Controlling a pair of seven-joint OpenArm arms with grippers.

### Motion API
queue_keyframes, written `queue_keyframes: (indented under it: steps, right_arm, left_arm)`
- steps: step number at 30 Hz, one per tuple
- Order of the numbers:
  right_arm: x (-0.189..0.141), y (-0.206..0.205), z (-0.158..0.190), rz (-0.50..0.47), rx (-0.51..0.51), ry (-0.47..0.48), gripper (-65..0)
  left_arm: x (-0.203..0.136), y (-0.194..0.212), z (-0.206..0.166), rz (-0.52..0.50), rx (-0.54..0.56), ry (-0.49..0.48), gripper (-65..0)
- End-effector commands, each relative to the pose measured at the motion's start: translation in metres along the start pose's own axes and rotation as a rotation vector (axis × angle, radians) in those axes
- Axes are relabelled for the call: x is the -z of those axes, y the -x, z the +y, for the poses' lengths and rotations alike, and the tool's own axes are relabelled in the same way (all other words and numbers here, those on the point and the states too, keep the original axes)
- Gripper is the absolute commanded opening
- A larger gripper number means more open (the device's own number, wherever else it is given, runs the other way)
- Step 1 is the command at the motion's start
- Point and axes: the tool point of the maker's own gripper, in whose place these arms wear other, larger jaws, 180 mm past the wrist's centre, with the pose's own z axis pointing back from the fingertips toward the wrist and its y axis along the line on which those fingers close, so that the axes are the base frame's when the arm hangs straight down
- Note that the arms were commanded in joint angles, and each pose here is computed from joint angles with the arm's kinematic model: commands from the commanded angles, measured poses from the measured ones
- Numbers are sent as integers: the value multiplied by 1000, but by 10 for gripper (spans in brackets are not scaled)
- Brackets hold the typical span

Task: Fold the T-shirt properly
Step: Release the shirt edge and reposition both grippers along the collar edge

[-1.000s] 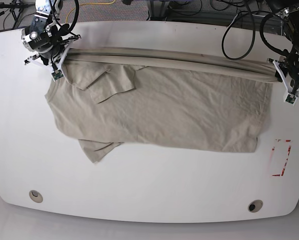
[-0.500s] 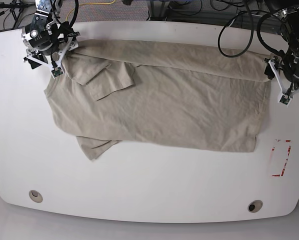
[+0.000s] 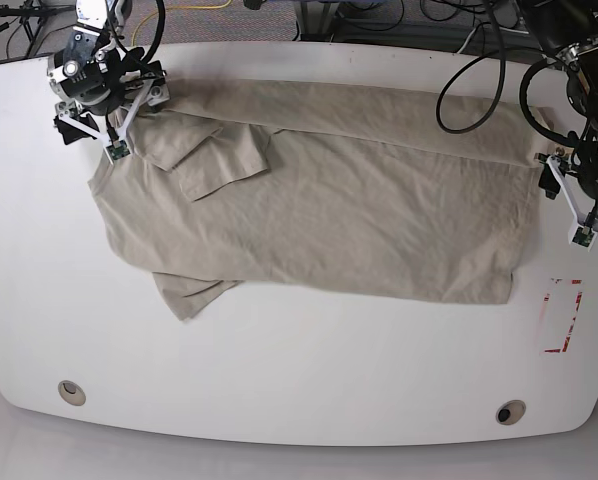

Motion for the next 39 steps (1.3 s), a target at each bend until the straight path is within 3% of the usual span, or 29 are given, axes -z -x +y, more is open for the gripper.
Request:
queue_keyframes:
  steps: [1, 4, 9, 14, 24, 30, 39]
  right_arm:
    - [-5, -16, -8, -45, -1, 28, -17]
    - [-4, -29, -8, -74, 15, 32, -17]
    - [-6, -54, -19, -131, 24, 59, -52]
    - [-8, -74, -30, -163, 20, 104, -100]
    - [-6, -99, -51, -172, 35, 177, -111]
    - [-7, -80, -48, -98, 32, 189, -109]
    - [-2, -46, -27, -29, 94, 147, -111]
  left_arm:
    - [-7, -8, 11, -29, 2, -34, -185]
    - [-7, -6, 14, -34, -28, -38, -185]
    - [-3, -24, 3, -134, -64, -14, -185]
    - [0, -26, -12, -137, -34, 20, -186]
    - [7, -5, -43, -135, -29, 91, -186]
    - [9, 28, -59, -74, -14, 127, -186]
    - [32, 87, -68, 112, -26, 152, -186]
